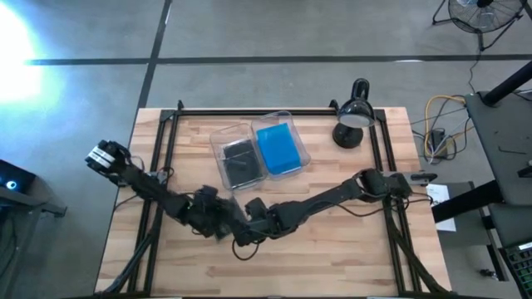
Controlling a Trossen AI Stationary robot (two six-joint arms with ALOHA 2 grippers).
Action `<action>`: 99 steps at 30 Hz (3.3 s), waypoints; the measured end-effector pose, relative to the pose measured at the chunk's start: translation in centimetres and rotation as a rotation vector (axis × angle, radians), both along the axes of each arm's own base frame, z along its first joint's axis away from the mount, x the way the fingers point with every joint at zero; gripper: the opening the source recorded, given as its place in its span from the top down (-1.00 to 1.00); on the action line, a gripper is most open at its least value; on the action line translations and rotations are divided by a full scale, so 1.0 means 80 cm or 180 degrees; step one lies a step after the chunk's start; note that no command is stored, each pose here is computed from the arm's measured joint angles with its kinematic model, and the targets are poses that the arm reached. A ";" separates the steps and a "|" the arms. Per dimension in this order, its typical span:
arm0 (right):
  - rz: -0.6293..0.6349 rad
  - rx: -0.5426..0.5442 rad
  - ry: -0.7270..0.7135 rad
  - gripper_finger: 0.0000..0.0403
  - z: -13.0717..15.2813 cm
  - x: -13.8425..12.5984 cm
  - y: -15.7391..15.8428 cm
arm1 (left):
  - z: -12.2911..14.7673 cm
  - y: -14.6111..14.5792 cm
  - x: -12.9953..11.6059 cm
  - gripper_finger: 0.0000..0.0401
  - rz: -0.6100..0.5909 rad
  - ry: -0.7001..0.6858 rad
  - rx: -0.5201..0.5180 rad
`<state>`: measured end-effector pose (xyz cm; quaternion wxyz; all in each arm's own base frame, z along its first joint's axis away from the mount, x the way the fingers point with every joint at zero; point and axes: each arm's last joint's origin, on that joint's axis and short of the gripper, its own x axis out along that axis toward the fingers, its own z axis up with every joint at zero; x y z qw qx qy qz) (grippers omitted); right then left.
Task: Pick & place jewel cases by type
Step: Put the black CD case into the left transparent bin
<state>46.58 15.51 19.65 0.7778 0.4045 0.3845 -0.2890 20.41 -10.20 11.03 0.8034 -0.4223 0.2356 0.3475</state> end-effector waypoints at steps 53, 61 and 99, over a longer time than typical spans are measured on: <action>0.0818 0.1498 0.0026 -0.11 -0.084 -0.020 -0.008 | -0.008 -0.115 -0.051 0.12 0.0145 -0.0476 -0.1415; 0.1251 0.1465 0.0078 -0.11 -0.085 -0.026 0.003 | 0.022 -0.113 -0.042 0.12 -0.0014 -0.1112 -0.0828; 0.1626 0.0853 0.0323 -0.11 -0.066 -0.050 0.014 | 0.049 -0.127 -0.037 0.12 -0.0727 -0.1203 -0.0855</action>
